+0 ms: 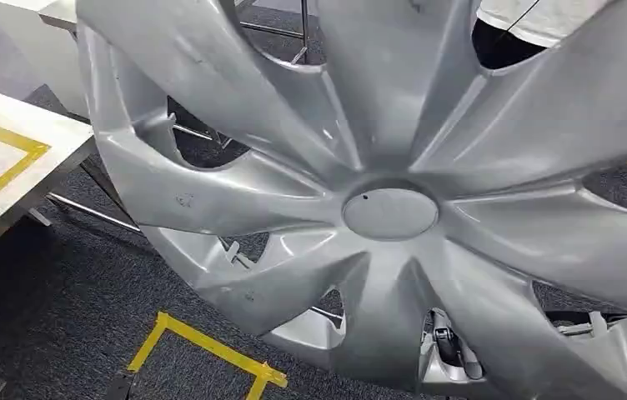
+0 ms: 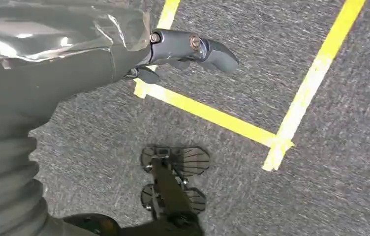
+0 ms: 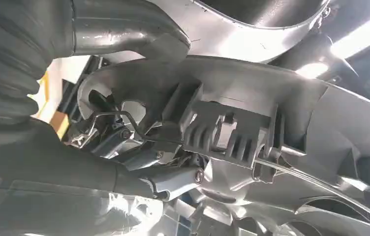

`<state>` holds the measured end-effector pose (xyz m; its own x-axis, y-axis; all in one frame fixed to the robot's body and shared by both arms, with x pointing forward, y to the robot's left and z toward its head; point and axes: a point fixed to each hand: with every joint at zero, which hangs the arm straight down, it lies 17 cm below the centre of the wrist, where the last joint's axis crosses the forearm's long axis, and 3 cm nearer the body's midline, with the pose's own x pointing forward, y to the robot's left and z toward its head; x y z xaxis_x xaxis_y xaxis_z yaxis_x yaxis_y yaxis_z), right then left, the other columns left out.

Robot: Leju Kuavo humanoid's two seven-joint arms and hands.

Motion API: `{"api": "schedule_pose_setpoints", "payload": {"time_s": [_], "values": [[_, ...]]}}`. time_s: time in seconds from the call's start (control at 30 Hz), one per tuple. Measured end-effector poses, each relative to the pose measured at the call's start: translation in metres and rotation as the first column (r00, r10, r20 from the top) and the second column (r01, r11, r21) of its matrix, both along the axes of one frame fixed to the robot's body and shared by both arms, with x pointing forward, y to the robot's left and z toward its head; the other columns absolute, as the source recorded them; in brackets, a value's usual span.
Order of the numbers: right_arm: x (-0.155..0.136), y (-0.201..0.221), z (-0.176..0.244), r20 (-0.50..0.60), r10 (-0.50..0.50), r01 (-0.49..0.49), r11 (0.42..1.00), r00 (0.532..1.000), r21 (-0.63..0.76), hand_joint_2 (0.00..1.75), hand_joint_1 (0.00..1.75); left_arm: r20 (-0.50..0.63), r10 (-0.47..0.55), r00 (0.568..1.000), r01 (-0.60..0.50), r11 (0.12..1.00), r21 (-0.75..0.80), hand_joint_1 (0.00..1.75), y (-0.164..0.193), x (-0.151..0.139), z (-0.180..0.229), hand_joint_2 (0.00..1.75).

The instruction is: Take the parts from the cabinet and place them on the table.

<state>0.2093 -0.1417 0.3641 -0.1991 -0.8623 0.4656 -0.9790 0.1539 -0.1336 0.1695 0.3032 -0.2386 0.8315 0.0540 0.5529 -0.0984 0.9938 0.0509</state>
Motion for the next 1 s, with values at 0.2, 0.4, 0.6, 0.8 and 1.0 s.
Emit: {"api": "schedule_pose_setpoints", "payload": {"time_s": [0.2,0.4,0.6,0.8,1.0], "values": [[0.0,-0.001,0.002,-0.003,0.003,-0.003,1.0,1.0,0.013,1.75,1.75,0.009,-0.001,1.0,0.001,1.0,0.005,0.0,0.006,0.004,0.002,1.75],[0.0,0.0,-0.003,0.005,-0.011,0.011,1.0,1.0,-0.011,1.75,1.75,0.016,-0.02,1.0,0.02,1.0,-0.008,0.0,-0.003,0.007,0.003,1.75],[0.0,-0.001,-0.004,0.015,-0.025,0.025,0.999,1.0,-0.02,1.75,1.75,0.014,-0.013,1.0,0.013,1.0,-0.013,0.0,-0.003,0.007,0.003,1.75],[-0.001,0.0,-0.003,0.028,-0.03,0.031,0.999,0.999,-0.012,1.75,1.75,0.012,-0.019,1.0,0.019,1.0,-0.004,0.0,0.0,0.005,0.002,1.75],[-0.001,0.001,-0.003,0.031,-0.035,0.036,0.999,0.999,-0.015,1.75,1.75,0.006,-0.026,1.0,0.026,1.0,0.001,0.0,0.0,0.004,0.002,1.75]]}}
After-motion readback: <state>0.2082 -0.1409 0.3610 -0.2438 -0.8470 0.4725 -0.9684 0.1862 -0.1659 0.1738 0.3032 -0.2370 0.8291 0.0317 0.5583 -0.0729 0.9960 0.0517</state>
